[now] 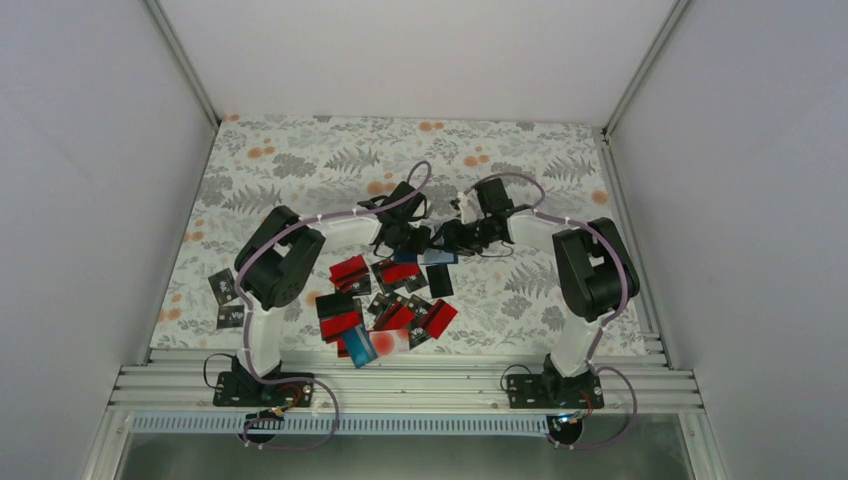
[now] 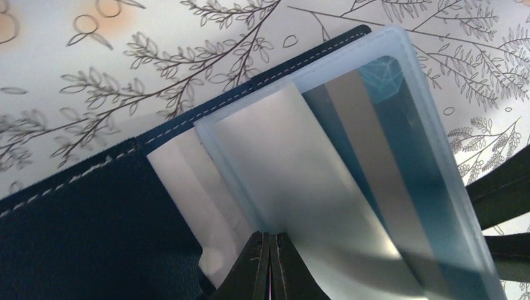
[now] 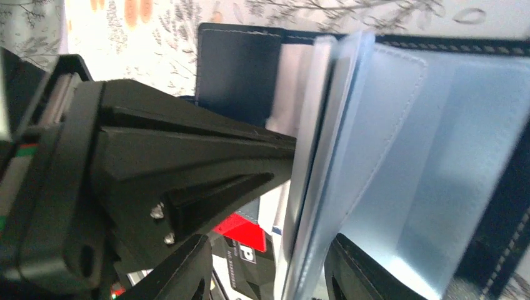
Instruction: Put the credit cards into the card holder
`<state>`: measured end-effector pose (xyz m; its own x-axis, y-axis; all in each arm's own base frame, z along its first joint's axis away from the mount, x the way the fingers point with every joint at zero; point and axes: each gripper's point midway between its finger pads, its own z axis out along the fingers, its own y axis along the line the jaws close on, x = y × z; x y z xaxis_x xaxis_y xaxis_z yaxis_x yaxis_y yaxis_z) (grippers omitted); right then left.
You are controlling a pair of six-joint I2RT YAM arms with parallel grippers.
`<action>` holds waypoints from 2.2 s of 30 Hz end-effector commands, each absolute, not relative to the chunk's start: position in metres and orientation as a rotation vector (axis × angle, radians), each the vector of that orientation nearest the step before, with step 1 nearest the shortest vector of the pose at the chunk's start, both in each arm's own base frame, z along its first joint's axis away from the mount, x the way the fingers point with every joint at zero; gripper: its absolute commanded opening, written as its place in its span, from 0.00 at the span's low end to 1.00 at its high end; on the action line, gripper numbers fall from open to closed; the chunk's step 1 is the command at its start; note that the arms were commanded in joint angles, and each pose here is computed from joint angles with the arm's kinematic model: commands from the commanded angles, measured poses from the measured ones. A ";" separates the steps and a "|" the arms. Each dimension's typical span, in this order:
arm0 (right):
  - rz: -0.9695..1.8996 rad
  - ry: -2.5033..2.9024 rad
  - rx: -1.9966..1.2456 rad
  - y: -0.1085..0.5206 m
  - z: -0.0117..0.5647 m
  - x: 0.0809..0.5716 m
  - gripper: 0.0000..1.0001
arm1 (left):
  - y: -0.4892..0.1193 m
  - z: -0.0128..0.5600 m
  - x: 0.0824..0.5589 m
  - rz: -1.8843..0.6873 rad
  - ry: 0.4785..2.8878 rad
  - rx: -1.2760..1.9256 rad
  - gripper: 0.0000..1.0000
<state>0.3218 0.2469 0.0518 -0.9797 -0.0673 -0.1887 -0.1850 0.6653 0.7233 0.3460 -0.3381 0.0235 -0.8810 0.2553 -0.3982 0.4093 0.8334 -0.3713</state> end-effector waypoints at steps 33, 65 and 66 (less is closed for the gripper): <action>1.254 2.743 -0.455 0.360 0.062 0.344 0.47 | -0.212 0.083 0.339 -0.553 2.597 0.133 0.03; 0.890 2.680 -0.393 0.271 0.115 0.299 0.52 | -0.229 0.106 0.270 -0.667 2.573 0.307 0.13; 0.900 2.690 -0.387 0.267 0.112 0.290 0.52 | -0.233 0.102 0.263 -0.671 2.588 0.337 0.14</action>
<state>0.3137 0.2861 0.1163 -0.9159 -0.1801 -0.3588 -0.3660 0.7416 0.5621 0.2916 -0.2233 0.1108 -0.8591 0.0365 -0.5104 0.2808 0.8676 -0.4104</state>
